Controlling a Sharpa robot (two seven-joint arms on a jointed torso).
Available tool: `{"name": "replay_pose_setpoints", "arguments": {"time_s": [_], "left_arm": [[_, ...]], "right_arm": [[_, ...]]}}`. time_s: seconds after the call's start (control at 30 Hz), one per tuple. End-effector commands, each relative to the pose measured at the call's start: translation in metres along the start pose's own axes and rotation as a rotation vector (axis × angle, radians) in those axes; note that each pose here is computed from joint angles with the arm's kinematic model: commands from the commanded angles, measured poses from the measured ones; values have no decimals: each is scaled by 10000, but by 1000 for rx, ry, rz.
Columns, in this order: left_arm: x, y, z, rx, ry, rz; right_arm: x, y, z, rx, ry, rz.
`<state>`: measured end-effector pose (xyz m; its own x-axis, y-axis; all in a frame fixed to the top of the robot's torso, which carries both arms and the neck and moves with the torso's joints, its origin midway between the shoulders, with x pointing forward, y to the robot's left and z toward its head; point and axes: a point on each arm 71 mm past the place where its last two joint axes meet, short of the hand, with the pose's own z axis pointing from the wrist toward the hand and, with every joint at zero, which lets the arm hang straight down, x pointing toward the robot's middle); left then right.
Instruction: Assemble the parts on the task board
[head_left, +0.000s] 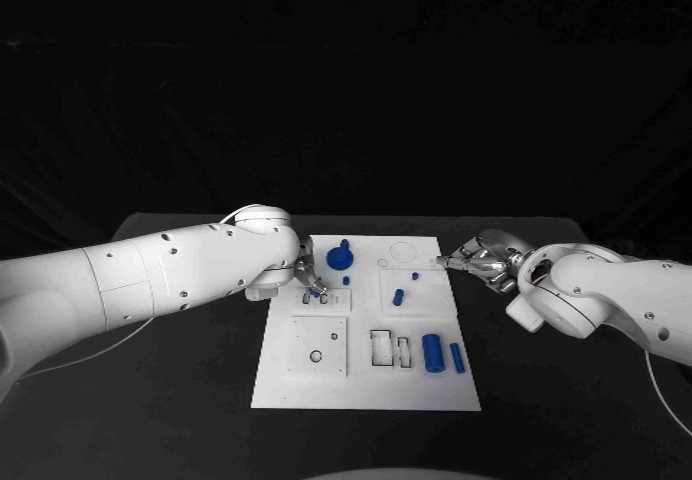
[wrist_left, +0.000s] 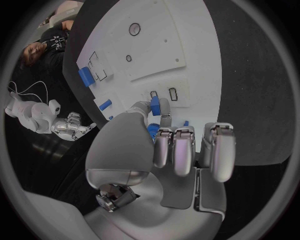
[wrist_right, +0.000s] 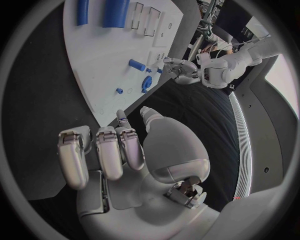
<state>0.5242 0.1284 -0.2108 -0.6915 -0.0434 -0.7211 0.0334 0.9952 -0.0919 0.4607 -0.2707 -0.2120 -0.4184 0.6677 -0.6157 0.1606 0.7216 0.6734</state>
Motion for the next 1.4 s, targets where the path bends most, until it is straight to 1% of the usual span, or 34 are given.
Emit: {"name": "replay_pose_setpoints", "arguments": {"time_s": [0.03, 0.33, 0.57, 0.9, 1.4], "left_arm": [[14, 20, -8, -76, 20, 17], [19, -37, 16, -80, -1, 18], [34, -71, 39, -83, -8, 25], [71, -88, 68, -86, -3, 30], [74, -79, 83, -93, -9, 35]], "right_arm": [[24, 3, 4, -2, 15, -14], [33, 1, 7, -2, 18, -14], [36, 0, 5, -2, 20, -14], [43, 5, 1, -4, 24, -15], [47, 7, 2, -5, 26, -15]]}}
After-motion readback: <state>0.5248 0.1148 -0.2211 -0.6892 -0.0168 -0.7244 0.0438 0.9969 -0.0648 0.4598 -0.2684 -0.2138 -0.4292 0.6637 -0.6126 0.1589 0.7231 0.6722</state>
